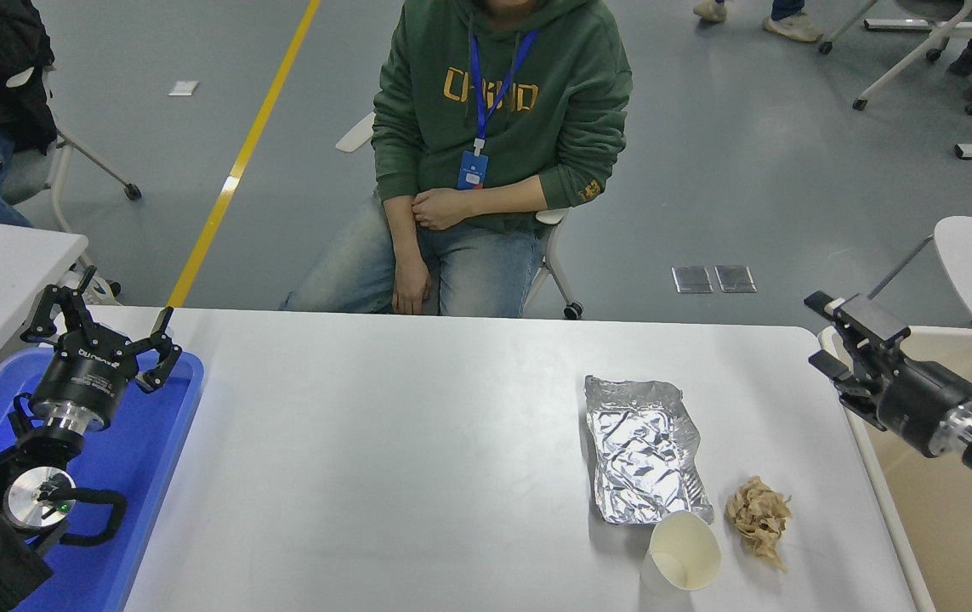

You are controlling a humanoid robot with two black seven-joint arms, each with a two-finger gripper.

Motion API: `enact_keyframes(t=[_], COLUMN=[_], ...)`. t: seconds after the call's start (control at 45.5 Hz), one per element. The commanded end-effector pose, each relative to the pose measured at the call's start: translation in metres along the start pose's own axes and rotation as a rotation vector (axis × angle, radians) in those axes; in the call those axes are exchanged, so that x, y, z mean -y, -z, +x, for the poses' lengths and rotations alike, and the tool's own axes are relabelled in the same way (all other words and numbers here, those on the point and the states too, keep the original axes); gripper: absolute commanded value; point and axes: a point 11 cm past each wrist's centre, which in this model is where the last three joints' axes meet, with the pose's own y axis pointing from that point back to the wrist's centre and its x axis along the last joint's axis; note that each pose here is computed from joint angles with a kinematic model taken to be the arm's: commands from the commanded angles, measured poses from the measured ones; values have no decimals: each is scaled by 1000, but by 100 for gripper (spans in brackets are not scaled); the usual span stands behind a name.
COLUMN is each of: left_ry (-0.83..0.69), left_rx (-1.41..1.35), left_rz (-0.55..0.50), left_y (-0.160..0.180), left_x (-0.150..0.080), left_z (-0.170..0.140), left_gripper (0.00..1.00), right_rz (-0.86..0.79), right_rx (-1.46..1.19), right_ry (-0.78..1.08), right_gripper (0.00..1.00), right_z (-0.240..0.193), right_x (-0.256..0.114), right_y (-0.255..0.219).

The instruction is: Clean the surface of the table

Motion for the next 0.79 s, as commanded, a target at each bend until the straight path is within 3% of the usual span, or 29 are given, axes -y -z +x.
enact_keyframes(t=[0.0,0.198,0.484,0.769], left_ry=[0,0,0,0], left_rx=[0,0,-1,-1], left_rz=[0,0,0,0], left_y=[0,0,0,0], left_x=[0,0,0,0], left_z=[0,0,0,0], left_gripper=[100,100,100,100], right_rz=[-82,-210,-340,-295], right_rx=[-185,-200,-156,-99], right_ry=[207,271,367,445], right_gripper=[100,100,100,100], right_z=[-20,-22,-60,-91], right_x=[-45,-67,-85,-76], right_y=[-2,-4,-16,-11])
